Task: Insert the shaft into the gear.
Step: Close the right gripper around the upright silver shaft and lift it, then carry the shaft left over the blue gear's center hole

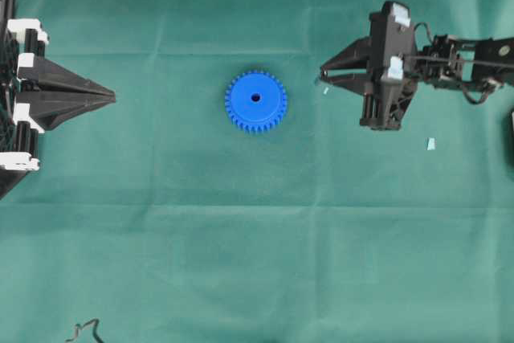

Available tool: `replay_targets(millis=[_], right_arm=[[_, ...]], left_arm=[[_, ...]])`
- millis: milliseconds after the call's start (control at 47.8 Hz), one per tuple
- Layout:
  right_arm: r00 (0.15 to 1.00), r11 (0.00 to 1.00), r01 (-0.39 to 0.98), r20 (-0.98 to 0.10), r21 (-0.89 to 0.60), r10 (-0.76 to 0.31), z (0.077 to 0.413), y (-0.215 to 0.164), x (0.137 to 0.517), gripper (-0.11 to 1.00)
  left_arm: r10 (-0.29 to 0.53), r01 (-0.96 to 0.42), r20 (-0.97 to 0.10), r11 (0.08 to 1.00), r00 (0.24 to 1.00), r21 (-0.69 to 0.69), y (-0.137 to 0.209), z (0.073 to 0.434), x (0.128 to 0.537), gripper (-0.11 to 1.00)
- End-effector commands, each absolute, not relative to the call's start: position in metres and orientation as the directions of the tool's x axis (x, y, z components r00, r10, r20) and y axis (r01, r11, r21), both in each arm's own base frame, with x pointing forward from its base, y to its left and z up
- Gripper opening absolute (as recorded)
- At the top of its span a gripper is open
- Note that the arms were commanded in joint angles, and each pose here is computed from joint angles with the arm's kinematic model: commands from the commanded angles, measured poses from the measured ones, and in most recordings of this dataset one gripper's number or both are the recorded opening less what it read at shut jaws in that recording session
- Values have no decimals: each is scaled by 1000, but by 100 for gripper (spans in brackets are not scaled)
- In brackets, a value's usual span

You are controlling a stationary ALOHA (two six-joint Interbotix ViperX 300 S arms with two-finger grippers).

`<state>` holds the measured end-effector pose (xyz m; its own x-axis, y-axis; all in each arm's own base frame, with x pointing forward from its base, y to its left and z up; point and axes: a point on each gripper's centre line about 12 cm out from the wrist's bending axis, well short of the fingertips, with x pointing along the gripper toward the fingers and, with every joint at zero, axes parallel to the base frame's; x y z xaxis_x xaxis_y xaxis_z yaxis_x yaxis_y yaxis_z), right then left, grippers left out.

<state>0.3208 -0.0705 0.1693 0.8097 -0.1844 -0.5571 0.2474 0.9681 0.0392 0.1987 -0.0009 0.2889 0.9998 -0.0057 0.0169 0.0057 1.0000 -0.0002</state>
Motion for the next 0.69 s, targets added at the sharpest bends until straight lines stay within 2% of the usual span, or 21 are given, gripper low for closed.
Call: replay_targets(millis=[0,146,669], right_arm=[[832,969,242,-523,41,-186,198,-72,326,16],[823,971,237,-540,41,-178,212,-71,324,16],[831,973,226,-531,47,-167,213,-68,337,16]], left_arm=[[-6,6,46,1000,999,3,-1,301,201,0],[-6,6,43,1000,999,3,-1,300,201,0],[-6,6,32,1000,999,3,-1,299,201,0]])
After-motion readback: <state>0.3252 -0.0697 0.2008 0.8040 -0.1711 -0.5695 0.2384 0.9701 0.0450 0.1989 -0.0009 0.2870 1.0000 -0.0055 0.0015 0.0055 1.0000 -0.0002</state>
